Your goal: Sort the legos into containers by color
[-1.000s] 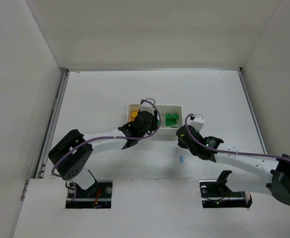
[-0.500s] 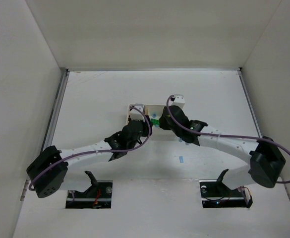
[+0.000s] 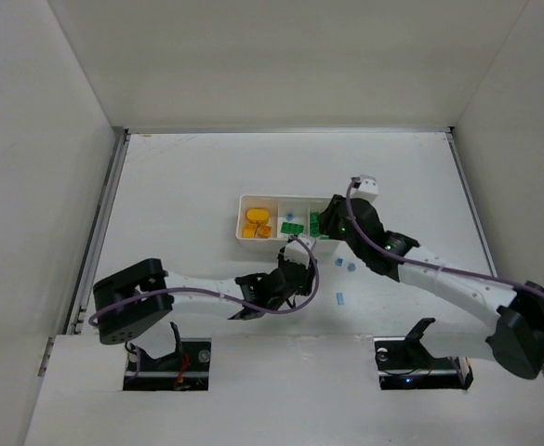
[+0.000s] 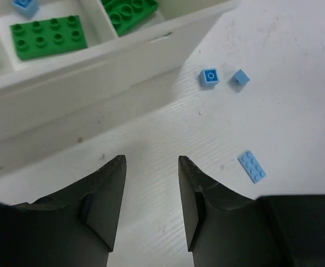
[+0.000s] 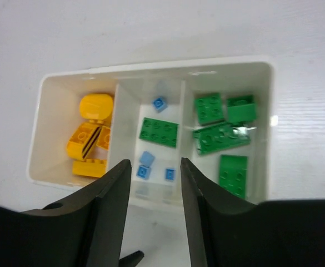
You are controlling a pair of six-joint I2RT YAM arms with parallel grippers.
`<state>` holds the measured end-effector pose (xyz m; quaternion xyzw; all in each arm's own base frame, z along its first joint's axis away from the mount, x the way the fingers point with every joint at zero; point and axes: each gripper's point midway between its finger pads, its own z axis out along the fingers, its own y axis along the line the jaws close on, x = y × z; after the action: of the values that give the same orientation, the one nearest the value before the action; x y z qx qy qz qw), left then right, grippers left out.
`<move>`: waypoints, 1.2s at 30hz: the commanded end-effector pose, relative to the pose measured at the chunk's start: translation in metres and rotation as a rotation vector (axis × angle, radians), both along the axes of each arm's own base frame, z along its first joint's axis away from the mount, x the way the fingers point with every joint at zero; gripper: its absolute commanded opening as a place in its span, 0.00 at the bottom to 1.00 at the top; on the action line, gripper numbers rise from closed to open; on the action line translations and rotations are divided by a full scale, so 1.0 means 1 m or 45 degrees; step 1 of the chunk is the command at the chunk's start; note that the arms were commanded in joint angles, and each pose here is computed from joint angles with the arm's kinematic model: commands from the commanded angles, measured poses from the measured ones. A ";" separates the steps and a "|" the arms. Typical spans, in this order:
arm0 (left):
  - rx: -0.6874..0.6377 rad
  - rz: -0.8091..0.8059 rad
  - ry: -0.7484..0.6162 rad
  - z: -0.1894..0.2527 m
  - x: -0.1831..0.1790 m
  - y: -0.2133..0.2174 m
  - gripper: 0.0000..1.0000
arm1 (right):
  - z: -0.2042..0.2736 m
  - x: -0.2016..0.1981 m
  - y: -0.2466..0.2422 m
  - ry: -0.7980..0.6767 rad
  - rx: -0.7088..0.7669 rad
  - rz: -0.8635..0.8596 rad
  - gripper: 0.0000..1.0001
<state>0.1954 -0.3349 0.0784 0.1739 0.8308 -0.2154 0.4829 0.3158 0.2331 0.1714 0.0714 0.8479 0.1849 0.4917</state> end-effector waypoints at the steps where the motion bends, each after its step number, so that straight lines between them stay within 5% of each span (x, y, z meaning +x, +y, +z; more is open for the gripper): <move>1: -0.127 -0.069 -0.041 0.027 0.002 -0.047 0.40 | -0.001 -0.010 -0.040 -0.042 0.064 -0.147 0.44; 11: -0.021 -0.091 -0.037 -0.005 0.018 -0.099 0.40 | -0.037 -0.046 -0.086 0.030 0.102 -0.246 0.42; 25: 0.056 -0.009 -0.030 -0.040 0.051 -0.112 0.35 | -0.072 -0.066 -0.113 0.098 0.182 -0.339 0.42; 36: 0.038 -0.007 -0.041 -0.033 0.053 -0.110 0.13 | -0.081 -0.070 -0.118 0.148 0.156 -0.364 0.41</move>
<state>0.2490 -0.4451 0.0250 0.1924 0.8346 -0.1911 0.4795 0.2459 0.1161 0.0903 0.2216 0.8428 0.1603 0.4635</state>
